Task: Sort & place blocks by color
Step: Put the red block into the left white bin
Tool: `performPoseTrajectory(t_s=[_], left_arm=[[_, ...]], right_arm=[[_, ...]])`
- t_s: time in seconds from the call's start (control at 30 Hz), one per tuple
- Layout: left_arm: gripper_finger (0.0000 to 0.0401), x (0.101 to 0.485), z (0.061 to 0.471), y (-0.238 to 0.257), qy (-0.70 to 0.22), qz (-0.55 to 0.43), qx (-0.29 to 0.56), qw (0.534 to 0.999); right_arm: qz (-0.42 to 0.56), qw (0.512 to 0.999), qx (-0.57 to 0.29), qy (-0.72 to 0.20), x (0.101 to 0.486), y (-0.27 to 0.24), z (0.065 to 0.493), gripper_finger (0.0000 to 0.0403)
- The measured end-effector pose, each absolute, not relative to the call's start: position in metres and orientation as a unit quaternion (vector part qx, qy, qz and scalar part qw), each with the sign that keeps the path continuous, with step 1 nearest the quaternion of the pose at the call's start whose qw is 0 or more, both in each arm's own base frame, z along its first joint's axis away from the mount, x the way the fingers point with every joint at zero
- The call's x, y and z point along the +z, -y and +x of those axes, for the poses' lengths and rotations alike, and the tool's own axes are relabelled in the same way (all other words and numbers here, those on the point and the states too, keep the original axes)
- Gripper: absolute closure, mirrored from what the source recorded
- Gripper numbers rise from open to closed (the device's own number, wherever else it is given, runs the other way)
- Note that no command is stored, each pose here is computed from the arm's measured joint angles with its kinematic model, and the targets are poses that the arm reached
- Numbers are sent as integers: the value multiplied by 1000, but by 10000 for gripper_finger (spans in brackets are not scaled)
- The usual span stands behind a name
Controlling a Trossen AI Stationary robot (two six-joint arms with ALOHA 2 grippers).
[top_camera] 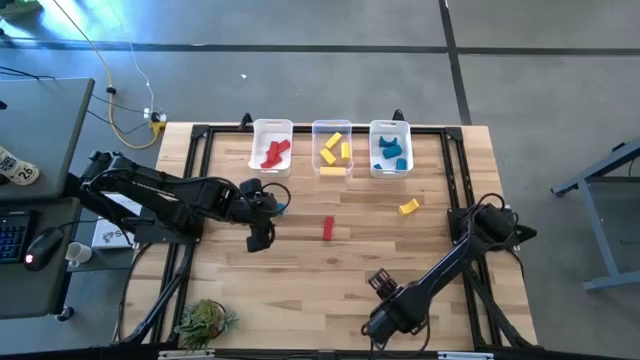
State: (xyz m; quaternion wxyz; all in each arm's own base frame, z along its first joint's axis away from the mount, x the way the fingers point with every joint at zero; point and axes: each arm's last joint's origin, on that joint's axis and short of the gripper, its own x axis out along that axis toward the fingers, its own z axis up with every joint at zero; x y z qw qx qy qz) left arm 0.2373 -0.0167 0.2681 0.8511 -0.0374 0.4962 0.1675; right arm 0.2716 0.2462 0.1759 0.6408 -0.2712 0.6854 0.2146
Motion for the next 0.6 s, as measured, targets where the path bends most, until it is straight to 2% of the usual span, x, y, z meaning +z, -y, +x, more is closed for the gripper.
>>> performPoseTrajectory(t_s=[0.6], left_arm=[[188,268,237,17,-496,-37,167,851]], right_arm=[[-284,614,227,-700,144,-250,279,222]])
